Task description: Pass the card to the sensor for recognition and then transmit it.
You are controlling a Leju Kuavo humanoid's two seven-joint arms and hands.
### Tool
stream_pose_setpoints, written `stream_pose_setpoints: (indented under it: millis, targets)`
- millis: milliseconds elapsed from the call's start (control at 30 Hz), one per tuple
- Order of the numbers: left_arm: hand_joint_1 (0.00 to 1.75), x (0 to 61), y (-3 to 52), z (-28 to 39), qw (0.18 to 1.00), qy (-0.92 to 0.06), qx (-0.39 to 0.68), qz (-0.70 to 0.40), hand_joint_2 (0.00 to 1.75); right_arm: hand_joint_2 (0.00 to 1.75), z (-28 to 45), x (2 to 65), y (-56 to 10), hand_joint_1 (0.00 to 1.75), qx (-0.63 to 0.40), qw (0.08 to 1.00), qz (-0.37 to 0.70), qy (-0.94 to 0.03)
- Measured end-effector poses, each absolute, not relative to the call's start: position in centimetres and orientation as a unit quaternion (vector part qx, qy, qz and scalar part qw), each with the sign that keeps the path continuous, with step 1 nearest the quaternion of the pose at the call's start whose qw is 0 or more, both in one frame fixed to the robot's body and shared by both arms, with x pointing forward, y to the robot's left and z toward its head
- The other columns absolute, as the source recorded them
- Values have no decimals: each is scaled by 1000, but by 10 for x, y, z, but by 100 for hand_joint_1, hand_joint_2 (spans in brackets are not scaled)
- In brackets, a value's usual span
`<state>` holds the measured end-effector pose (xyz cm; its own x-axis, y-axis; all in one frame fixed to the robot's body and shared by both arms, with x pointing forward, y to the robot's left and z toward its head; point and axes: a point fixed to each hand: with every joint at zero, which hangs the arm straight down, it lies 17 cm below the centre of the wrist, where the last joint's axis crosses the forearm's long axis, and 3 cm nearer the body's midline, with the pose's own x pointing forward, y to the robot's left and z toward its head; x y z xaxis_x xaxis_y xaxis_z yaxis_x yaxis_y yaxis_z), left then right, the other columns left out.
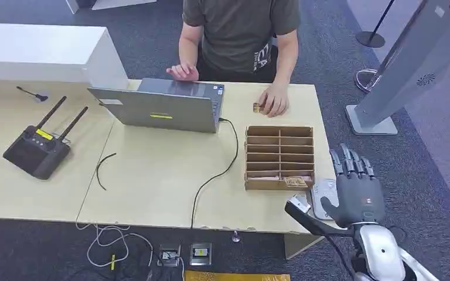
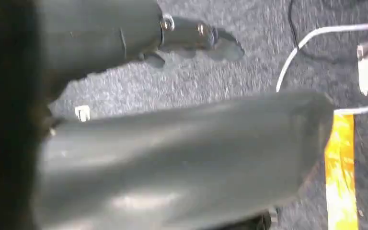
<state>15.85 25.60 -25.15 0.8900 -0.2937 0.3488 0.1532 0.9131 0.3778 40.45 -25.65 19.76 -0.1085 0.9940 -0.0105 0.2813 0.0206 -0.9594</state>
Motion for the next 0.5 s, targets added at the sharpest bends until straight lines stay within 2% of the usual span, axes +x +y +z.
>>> stream_pose_setpoints:
  millis: [500]
  targets:
    - [0, 164, 260, -251, 958, -200, 173, -108, 0, 175, 172, 398, -228, 0, -489, 411, 429, -639]
